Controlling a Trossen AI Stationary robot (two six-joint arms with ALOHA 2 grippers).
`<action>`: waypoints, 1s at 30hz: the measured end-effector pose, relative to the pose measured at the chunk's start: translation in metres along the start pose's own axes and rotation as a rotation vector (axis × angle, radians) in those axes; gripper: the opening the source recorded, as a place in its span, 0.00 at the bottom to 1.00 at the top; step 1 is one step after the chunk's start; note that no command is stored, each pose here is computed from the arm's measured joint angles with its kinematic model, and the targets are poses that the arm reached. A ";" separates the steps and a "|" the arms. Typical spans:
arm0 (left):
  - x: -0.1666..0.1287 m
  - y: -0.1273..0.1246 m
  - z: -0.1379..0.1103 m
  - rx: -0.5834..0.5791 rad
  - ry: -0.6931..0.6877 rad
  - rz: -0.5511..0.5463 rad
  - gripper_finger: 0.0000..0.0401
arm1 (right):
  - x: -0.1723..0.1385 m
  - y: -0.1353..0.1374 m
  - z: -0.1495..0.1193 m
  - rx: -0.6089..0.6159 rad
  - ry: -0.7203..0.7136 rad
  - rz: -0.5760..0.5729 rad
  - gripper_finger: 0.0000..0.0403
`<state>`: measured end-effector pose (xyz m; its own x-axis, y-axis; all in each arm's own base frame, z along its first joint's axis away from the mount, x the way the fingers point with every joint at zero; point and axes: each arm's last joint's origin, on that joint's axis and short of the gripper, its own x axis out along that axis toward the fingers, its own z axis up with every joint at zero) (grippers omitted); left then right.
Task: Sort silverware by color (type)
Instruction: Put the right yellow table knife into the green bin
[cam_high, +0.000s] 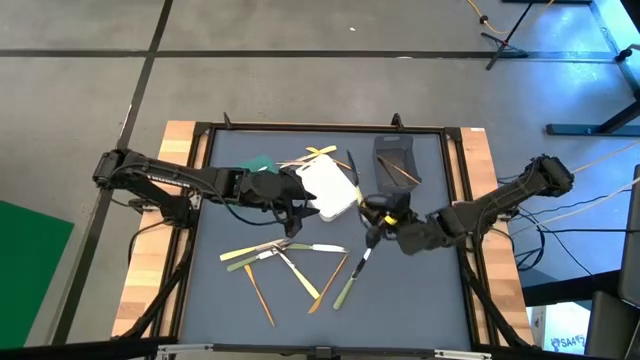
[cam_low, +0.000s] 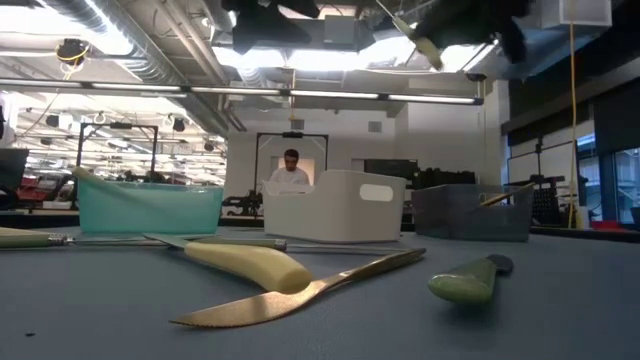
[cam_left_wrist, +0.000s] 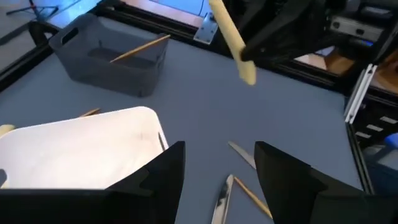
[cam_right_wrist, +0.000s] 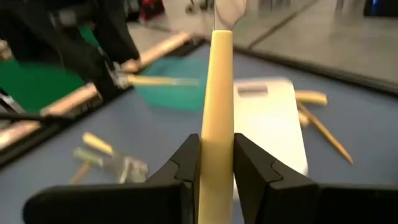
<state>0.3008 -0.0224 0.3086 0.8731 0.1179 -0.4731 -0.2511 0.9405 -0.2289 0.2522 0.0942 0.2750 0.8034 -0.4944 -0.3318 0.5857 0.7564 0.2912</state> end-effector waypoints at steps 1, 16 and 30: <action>0.000 0.000 0.001 -0.002 -0.009 -0.003 0.47 | 0.003 0.001 0.005 -0.002 -0.022 0.009 0.15; 0.001 -0.001 0.014 -0.042 -0.189 0.094 0.47 | 0.053 -0.010 0.056 0.056 -0.234 0.135 0.15; 0.008 0.003 0.013 -0.054 -0.248 0.261 0.47 | 0.084 -0.005 0.051 0.113 -0.326 0.212 0.15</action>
<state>0.3130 -0.0148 0.3154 0.8499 0.4318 -0.3020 -0.4947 0.8512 -0.1751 0.3225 0.0270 0.2919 0.8891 -0.4557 0.0428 0.3965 0.8136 0.4253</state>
